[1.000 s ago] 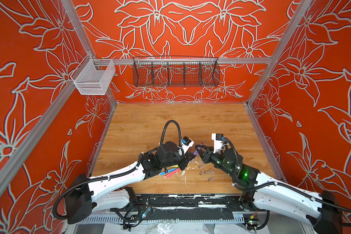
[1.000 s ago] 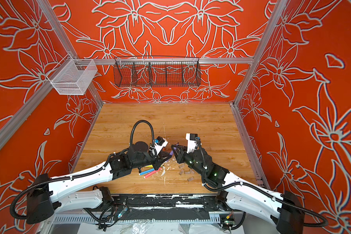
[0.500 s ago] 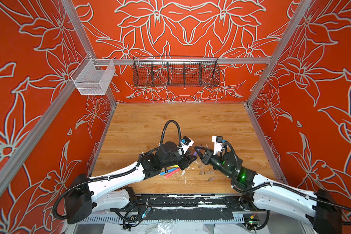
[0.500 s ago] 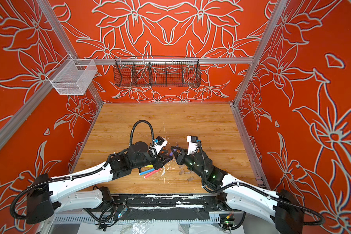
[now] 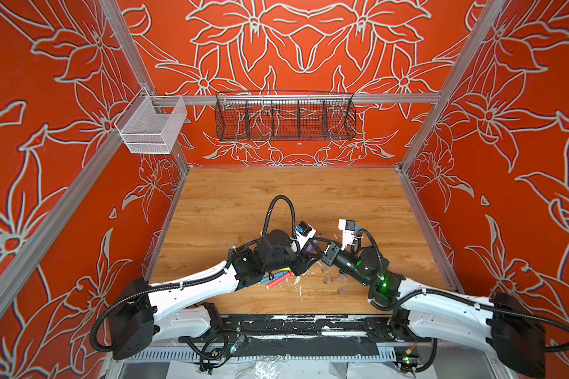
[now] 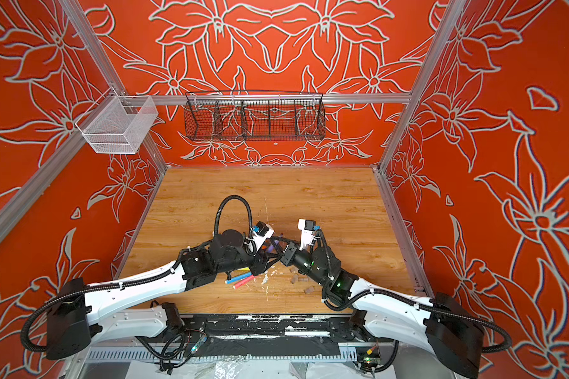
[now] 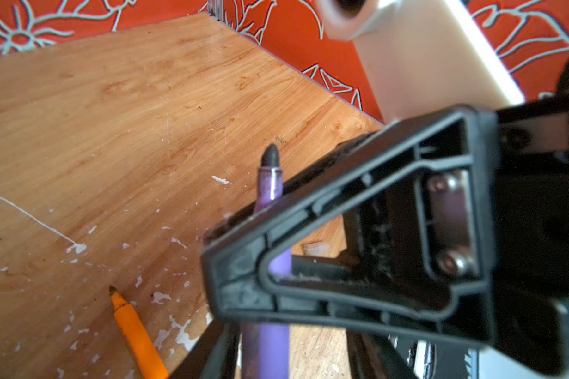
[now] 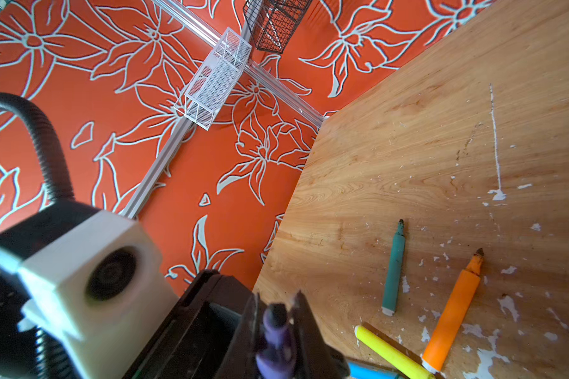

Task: Insert the pens into the pen caps

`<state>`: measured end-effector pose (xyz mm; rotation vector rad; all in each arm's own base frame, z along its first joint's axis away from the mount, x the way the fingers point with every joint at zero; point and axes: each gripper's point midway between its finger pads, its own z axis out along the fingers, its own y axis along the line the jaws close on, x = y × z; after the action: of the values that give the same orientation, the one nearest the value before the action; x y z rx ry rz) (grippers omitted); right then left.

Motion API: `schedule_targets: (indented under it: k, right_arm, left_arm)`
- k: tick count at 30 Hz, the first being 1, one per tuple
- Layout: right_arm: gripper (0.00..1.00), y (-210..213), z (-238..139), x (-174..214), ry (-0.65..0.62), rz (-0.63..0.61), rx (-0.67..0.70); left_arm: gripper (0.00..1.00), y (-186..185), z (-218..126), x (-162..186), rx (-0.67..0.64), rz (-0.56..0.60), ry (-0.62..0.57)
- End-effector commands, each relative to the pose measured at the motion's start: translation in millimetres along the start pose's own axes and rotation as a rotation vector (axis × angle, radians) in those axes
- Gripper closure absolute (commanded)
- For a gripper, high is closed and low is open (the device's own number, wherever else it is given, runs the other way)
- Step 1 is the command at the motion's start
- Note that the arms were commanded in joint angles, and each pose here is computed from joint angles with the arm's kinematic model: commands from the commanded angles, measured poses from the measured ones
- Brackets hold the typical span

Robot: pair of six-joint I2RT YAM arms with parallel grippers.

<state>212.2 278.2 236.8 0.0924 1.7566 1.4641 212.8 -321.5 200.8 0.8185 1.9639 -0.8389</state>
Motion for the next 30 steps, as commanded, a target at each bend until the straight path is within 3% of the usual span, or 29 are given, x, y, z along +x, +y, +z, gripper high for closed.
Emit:
schedule_targets:
  k: [1, 15, 18, 20, 25, 28, 30]
  right_arm:
    - [1.0, 10, -5, -5, -0.035, 0.04, -0.058]
    - [1.0, 19, 0, 6, 0.005, 0.105, -0.127]
    - [1.0, 17, 2, 8, 0.009, 0.103, -0.118]
    - [1.0, 11, 4, 9, 0.01, 0.098, -0.086]
    - [0.34, -20, -2, 1, -0.025, 0.049, 0.123]
    - [0.24, -31, -18, -15, -0.033, -0.053, 0.292]
    - [0.03, -35, -34, -27, -0.052, -0.118, 0.385]
  left_arm:
    - [0.57, -1, 0, -11, -0.003, 0.009, -0.031]
    - [0.75, 0, 1, -10, -0.009, 0.014, -0.033]
    - [0.95, 1, 0, -11, -0.016, 0.012, -0.038]
    - [1.0, 5, -1, -12, -0.038, 0.004, -0.042]
    - [1.0, 27, -8, -17, -0.167, -0.039, -0.087]
    - [1.0, 49, -18, -18, -0.298, -0.079, -0.115]
    - [1.0, 59, -25, -19, -0.361, -0.105, -0.139]
